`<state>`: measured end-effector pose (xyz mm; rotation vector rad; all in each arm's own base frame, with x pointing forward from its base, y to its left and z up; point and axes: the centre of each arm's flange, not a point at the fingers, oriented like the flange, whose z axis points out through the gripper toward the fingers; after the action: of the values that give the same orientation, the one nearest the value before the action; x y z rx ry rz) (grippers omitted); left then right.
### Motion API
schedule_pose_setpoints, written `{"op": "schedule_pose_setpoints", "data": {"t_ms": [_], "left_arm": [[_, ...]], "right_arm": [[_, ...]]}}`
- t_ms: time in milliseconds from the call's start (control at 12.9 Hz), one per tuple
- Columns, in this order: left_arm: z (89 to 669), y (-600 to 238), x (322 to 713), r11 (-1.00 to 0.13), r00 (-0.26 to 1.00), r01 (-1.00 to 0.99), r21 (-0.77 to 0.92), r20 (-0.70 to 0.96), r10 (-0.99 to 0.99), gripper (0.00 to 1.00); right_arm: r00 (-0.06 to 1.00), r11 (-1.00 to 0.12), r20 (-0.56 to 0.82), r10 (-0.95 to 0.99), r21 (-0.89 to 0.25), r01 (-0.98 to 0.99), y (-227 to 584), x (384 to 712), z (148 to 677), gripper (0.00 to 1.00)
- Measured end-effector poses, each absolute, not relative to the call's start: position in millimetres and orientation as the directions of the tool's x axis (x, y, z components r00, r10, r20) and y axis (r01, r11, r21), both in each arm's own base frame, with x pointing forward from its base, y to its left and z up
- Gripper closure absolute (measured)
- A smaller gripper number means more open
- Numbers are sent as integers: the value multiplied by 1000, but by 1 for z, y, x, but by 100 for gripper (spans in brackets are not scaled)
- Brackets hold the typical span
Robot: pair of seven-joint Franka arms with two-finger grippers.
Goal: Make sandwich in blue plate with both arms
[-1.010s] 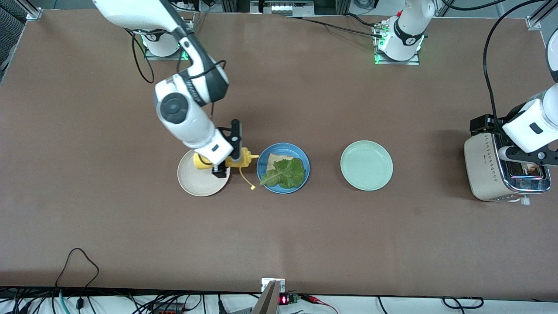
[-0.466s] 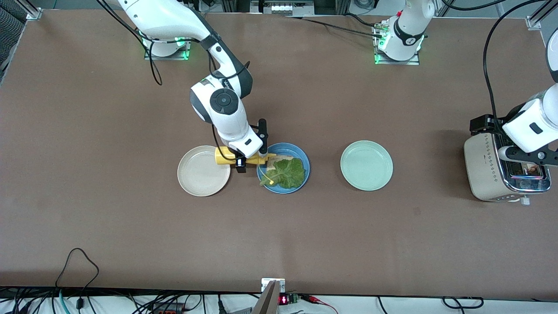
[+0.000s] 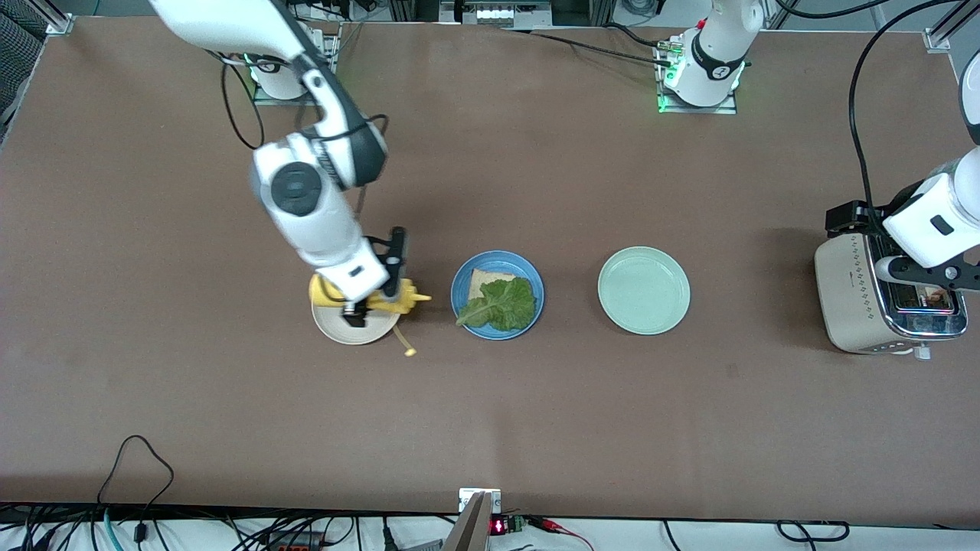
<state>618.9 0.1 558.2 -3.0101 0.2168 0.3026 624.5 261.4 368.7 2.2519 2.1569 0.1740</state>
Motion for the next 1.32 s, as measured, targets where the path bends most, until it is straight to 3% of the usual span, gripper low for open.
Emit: {"op": "schedule_pose_setpoints", "data": {"t_ms": [311, 699, 932, 1320], "left_arm": [[537, 49, 619, -987, 967, -88, -135, -250, -52, 0], [473, 123, 629, -973, 959, -48, -227, -283, 18, 0], [437, 172, 629, -966, 975, -95, -242, -217, -41, 0], [384, 231, 610, -966, 985, -129, -226, -144, -98, 5]], "right_arm": [[-21, 21, 257, 966, 3, 1000, 129, 641, 420, 57], [-79, 113, 545, 835, -29, 993, -50, 627, 400, 57], [-132, 161, 702, 700, 26, 987, -132, 602, 366, 57], [-140, 122, 896, 422, 97, 988, -210, 564, 249, 57]]}}
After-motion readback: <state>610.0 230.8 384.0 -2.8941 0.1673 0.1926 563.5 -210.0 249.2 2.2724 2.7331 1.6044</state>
